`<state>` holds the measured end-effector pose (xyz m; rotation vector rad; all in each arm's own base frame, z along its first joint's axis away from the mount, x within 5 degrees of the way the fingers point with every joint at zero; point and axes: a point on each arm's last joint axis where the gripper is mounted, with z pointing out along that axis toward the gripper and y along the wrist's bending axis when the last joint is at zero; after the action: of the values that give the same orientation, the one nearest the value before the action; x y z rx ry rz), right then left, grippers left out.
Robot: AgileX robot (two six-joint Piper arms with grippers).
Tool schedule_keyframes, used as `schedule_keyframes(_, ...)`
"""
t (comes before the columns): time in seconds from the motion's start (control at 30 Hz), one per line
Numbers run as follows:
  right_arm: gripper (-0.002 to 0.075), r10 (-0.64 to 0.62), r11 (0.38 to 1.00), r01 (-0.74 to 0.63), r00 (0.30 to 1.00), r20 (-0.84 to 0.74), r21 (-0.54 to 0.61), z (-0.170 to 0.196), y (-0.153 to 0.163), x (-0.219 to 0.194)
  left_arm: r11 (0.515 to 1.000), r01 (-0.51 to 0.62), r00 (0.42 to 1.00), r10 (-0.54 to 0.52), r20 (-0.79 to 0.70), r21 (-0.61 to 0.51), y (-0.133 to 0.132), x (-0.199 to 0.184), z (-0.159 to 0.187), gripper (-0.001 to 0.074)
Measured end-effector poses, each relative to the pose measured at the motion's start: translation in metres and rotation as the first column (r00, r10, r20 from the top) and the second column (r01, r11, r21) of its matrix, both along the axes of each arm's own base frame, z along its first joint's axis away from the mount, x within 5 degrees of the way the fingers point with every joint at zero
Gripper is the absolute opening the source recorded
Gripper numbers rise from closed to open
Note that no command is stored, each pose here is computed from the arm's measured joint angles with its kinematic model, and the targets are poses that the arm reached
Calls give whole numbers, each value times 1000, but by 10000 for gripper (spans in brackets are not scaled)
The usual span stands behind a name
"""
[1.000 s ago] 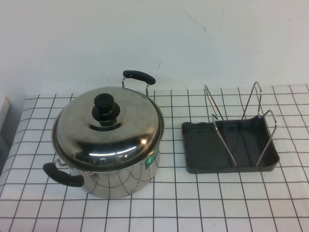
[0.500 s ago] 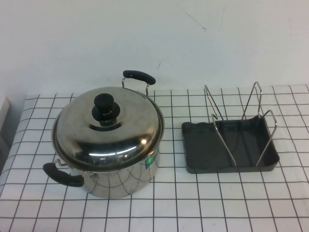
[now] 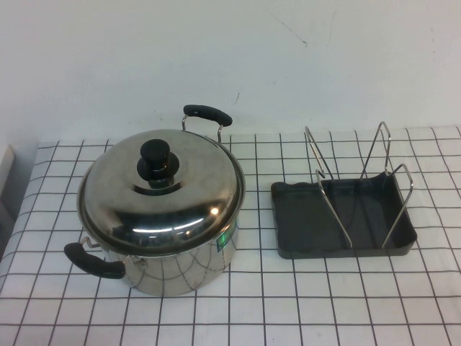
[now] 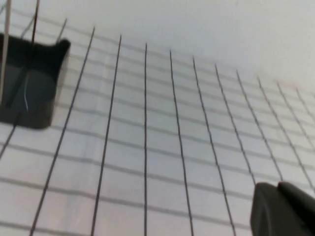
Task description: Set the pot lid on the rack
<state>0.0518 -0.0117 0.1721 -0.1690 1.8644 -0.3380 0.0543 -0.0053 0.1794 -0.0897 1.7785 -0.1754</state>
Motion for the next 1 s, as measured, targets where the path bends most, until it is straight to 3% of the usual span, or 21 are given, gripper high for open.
schedule_keyframes(0.13, -3, 64, 998, -57, 976, 207, -38, 19, 5, 4, 1000, -28, 979, 30, 203, -11, 3, 2, 18, -2)
schedule_keyframes(0.23, -3, 133, 991, -109, 906, 403, -81, 38, 11, 4, 998, -52, 919, 59, 390, -28, 5, 0, 36, -2)
schedule_keyframes(0.43, -3, 246, 968, -196, 646, 723, -154, 73, 23, -9, 995, -81, 765, 104, 635, -64, 9, -8, 61, -2)
schedule_keyframes(0.53, -3, 240, 968, -210, 586, 774, -141, 79, 23, -13, 993, -87, 719, 114, 685, -75, 10, -11, 66, -2)
schedule_keyframes(0.73, -3, 170, 975, -219, 599, 783, -44, 78, 19, -12, 992, -91, 674, 124, 728, -84, 11, -15, 71, -2)
schedule_keyframes(0.9, -3, 111, 985, -168, 757, 644, 28, 84, 13, -7, 991, -91, 673, 131, 728, -95, 12, -15, 71, -2)
schedule_keyframes(1.0, -3, 75, 990, -131, 827, 557, 61, 94, 10, -10, 980, -82, 679, 189, 709, -182, 16, -14, 70, -2)
